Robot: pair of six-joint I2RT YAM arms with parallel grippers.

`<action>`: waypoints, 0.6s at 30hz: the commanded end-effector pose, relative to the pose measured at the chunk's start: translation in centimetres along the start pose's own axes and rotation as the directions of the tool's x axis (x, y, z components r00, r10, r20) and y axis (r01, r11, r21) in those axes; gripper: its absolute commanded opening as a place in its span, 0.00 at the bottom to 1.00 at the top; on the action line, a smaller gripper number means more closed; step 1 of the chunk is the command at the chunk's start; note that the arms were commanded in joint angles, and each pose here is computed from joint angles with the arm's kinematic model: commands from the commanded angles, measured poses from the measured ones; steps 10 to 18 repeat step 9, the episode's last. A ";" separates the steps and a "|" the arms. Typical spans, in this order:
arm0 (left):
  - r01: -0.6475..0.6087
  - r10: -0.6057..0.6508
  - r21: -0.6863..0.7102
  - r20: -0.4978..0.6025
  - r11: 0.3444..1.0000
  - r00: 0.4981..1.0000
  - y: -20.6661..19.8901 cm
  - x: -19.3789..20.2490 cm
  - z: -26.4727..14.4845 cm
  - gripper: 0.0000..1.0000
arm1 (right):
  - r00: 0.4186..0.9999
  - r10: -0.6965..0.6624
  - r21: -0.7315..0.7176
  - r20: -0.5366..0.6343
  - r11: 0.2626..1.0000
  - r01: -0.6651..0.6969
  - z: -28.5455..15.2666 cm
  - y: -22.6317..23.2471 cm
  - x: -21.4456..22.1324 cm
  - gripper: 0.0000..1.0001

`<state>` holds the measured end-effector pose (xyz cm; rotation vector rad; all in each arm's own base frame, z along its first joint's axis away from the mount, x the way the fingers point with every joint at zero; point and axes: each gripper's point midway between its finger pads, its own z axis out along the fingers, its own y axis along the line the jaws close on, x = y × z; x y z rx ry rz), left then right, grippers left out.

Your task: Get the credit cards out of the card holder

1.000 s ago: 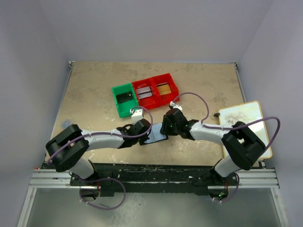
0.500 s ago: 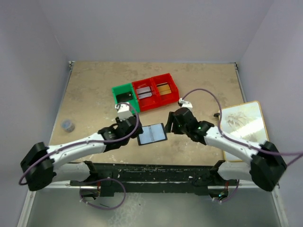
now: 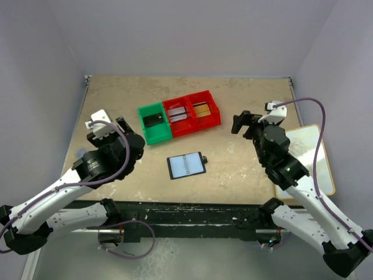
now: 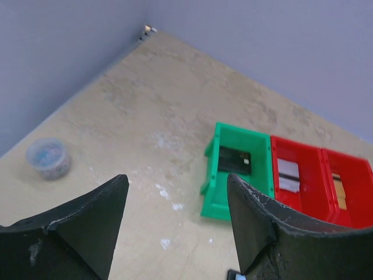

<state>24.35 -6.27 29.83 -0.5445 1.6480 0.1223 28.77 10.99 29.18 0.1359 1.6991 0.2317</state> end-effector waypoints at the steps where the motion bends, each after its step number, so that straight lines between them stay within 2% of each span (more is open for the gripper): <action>1: -0.003 0.016 -0.128 0.103 0.992 0.995 3.6 -4.2 -0.5 0.67 | 0.998 -0.026 -0.023 0.058 0.999 0.027 0.4 0.1 -3.1 1.00; 5: -0.019 0.030 -0.127 0.088 0.992 0.996 3.7 -4.6 -0.7 0.68 | 0.998 0.033 -0.104 0.046 0.994 -0.028 -0.8 1.3 -3.5 1.00; 9: -0.009 0.019 -0.119 0.089 0.993 0.996 3.8 -4.7 -0.8 0.69 | 0.995 0.076 -0.122 0.070 0.990 -0.067 -2.0 1.0 -3.9 1.00; 18: -0.009 0.019 -0.119 0.089 0.993 0.996 3.8 -4.7 -0.8 0.69 | 0.995 0.076 -0.122 0.070 0.990 -0.067 -2.0 1.0 -3.9 1.00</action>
